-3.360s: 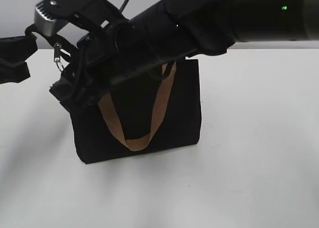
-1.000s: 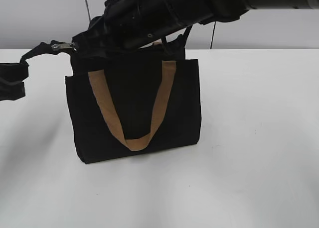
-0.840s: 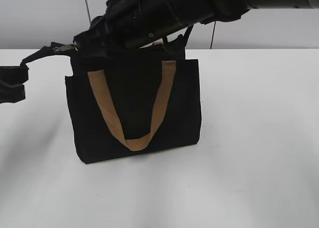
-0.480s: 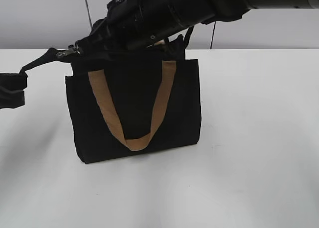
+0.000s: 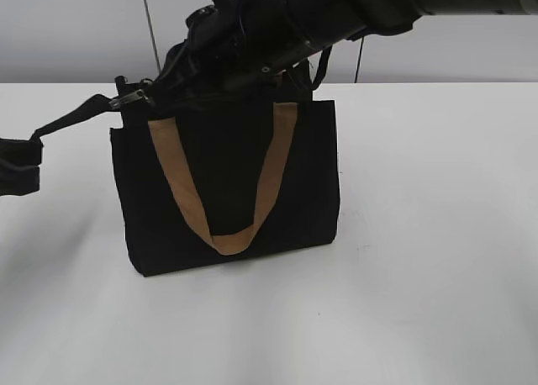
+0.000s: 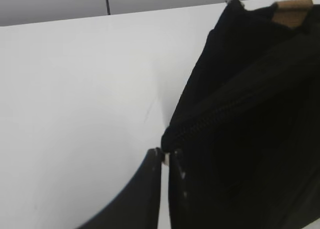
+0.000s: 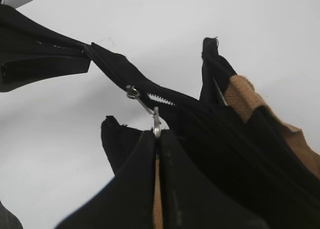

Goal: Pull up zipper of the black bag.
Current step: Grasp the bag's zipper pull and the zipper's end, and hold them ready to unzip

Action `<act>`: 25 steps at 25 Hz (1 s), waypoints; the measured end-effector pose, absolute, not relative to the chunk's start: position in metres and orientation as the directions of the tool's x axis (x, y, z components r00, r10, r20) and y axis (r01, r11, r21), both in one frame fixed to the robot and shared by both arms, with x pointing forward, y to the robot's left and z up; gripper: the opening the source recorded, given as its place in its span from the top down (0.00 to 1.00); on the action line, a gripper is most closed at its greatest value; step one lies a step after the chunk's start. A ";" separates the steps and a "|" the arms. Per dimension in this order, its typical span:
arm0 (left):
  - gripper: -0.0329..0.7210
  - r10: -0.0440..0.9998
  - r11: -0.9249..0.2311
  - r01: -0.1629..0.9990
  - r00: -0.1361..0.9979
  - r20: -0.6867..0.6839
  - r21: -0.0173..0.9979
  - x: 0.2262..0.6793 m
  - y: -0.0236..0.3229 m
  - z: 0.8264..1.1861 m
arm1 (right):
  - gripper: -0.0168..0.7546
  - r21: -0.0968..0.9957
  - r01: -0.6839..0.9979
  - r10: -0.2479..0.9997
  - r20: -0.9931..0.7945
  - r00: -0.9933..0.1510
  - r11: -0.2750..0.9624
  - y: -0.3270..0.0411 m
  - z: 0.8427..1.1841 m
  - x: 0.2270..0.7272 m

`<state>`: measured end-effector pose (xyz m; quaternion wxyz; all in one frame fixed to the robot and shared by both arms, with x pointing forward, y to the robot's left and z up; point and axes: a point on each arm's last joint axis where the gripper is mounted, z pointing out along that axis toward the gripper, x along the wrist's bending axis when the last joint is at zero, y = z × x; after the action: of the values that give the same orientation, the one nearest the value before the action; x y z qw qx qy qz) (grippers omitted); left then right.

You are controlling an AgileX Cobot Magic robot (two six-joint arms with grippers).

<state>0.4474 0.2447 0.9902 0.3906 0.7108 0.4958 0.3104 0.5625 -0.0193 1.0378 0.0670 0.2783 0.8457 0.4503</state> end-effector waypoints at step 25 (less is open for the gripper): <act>0.96 0.961 -0.208 0.555 0.268 0.063 0.805 0.445 0.256 0.983 | 0.98 0.777 0.466 0.605 0.140 -0.784 0.424 -0.054 1.035 0.587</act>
<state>0.4448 0.2556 0.9830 0.3430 0.7185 0.5277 0.2961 0.5868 -0.0540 1.0351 0.0807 0.3187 0.8400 0.4316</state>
